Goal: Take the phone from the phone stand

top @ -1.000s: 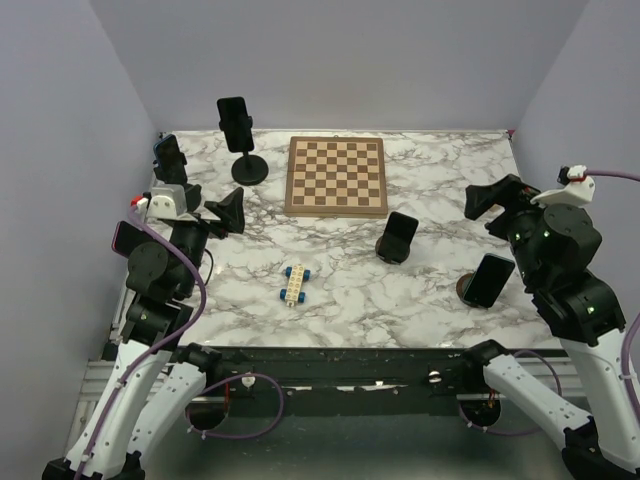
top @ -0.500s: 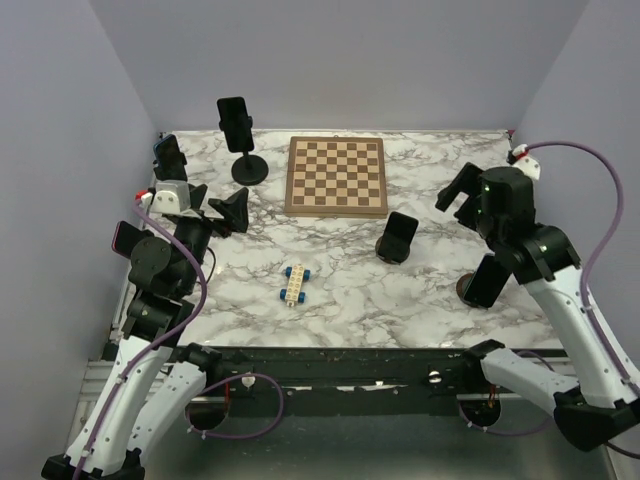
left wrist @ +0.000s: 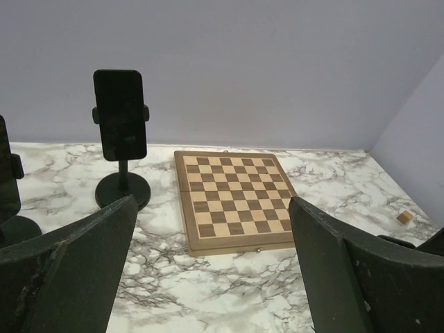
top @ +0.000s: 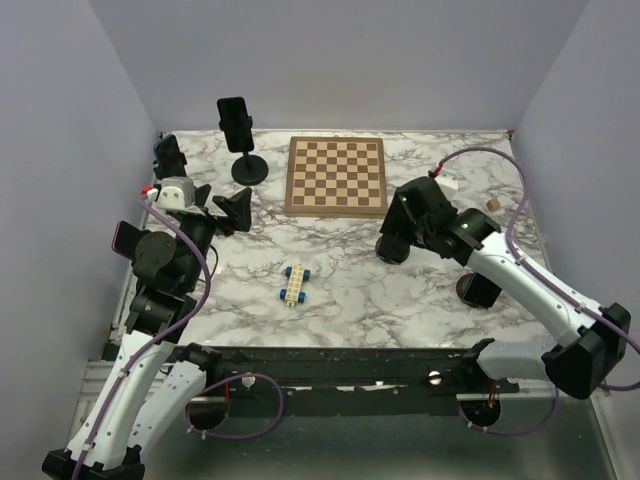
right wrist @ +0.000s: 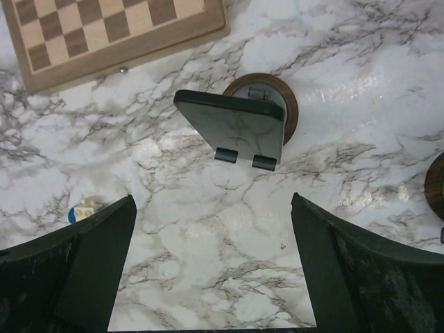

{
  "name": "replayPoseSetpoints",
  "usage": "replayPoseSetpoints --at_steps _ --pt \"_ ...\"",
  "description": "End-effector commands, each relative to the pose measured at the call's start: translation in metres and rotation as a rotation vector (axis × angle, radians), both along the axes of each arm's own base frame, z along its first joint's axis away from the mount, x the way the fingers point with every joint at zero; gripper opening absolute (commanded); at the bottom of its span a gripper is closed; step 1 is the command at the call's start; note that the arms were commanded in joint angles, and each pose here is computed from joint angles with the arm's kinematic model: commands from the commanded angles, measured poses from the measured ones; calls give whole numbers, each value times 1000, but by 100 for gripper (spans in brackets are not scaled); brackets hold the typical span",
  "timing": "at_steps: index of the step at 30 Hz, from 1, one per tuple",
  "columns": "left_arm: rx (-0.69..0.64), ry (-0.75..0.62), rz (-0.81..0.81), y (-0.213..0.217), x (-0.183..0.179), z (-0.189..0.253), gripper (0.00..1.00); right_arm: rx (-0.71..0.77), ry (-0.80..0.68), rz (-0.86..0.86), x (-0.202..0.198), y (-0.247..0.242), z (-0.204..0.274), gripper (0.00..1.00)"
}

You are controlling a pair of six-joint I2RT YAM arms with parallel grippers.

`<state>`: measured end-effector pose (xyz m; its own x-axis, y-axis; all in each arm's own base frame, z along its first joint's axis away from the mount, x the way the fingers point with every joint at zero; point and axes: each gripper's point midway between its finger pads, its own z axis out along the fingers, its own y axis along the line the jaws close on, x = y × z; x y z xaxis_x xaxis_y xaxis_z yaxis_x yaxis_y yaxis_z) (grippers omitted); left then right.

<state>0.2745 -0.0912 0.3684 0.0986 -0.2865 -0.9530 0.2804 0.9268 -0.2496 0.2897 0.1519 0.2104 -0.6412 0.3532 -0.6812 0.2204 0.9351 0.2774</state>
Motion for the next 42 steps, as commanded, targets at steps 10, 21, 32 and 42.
replayPoseSetpoints --at_steps 10,21,32,42 --pt "-20 2 -53 -11 0 10 98 -105 -3 -118 9 16 -59 100" --pt "-21 10 -50 -11 2 8 98 -154 -135 -145 25 4 -82 100" --pt "-18 23 -53 -13 5 4 98 -169 -196 -117 43 14 -81 100" --pt "-12 48 -48 -12 6 -2 98 -199 -162 -199 45 7 -86 98"
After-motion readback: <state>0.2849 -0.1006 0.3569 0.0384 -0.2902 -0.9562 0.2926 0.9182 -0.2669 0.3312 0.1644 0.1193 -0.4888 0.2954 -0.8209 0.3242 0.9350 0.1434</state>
